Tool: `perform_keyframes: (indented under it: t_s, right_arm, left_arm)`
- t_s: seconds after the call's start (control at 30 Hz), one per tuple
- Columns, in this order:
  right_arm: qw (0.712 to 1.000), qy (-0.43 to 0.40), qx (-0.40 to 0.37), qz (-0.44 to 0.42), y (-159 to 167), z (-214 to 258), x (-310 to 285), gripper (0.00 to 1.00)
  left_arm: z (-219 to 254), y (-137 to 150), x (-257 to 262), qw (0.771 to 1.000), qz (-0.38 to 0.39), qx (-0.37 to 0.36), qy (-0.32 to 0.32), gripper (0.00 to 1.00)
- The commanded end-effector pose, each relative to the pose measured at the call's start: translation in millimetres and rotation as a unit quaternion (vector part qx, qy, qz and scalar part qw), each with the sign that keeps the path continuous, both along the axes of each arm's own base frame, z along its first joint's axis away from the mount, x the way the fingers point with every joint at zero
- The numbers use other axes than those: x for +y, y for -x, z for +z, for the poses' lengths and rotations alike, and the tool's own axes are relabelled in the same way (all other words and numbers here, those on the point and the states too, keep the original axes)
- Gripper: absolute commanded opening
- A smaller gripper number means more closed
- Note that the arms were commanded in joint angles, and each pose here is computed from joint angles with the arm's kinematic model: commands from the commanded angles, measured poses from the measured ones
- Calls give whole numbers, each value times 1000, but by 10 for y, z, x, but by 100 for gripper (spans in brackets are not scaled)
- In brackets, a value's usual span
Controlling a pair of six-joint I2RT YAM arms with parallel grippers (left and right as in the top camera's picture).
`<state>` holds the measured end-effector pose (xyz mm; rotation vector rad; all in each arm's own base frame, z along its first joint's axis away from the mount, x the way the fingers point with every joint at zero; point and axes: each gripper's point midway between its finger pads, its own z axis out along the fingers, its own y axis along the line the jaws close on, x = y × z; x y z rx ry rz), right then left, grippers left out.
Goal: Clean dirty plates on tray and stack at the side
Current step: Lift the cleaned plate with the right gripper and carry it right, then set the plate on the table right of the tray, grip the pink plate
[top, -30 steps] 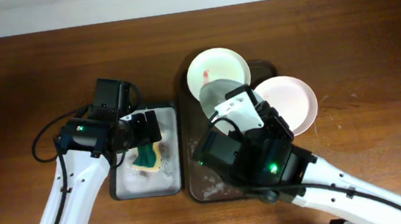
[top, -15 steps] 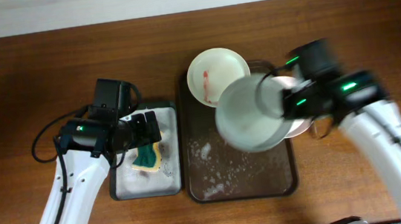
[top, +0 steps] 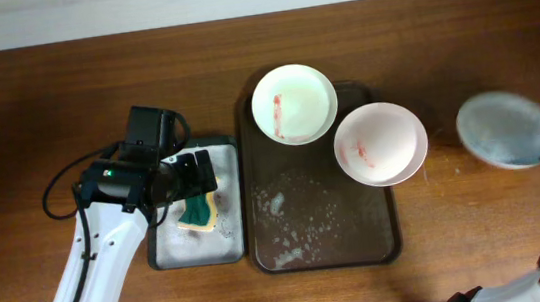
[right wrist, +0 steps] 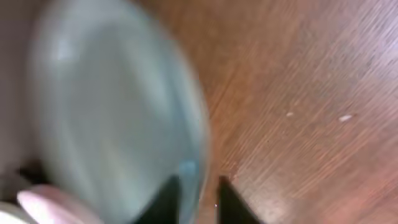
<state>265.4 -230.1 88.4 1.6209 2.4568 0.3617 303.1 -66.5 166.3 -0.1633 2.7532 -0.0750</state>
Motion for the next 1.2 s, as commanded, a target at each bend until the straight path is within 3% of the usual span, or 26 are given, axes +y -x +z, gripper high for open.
perform_keyframes:
  t_s: [0.0,0.1,0.2,0.4,0.47,0.57,0.63,0.7,0.8,0.93,1.07,1.17]
  right_arm:
    - [998,-1,-46,54,-226,41,75,43]
    - [979,14,-107,171,-564,244,453,51]
    - [948,29,-113,297,-811,269,1009,53]
    - [879,152,-1,452,-1079,-83,1730,54]
    - [872,199,37,446,-1140,-197,1744,53]
    - [868,202,55,450,-1157,-337,1776,50]
    - [877,191,69,436,-1119,-430,1751,17]
    - [880,177,74,436,-1069,-450,1755,10]
    - [885,139,69,439,-999,-462,1843,4]
    - [887,93,67,448,-888,-449,1998,4]
    - [885,92,66,451,-703,-137,2042,4]
    - [857,84,69,504,-446,121,2278,4]
  left_arm:
    - [57,-25,31,1000,-4,-9,-6,100]
    - [57,-25,31,1000,-4,-9,-6,100]
    - [57,-25,31,1000,-4,-9,-6,100]
    - [57,-24,31,1000,-4,-9,-7,100]
    - [54,-18,32,1000,-4,-8,-7,100]
    - [47,0,31,1000,-5,-4,-6,100]
    - [39,19,37,1000,-5,1,-7,100]
    - [36,26,38,1000,-5,2,-8,100]
    - [36,25,38,1000,-5,2,-8,100]
    - [35,28,38,1000,-5,2,-8,100]
    - [19,69,49,1000,-5,11,-10,100]
    - [20,67,49,1000,-5,11,-10,100]
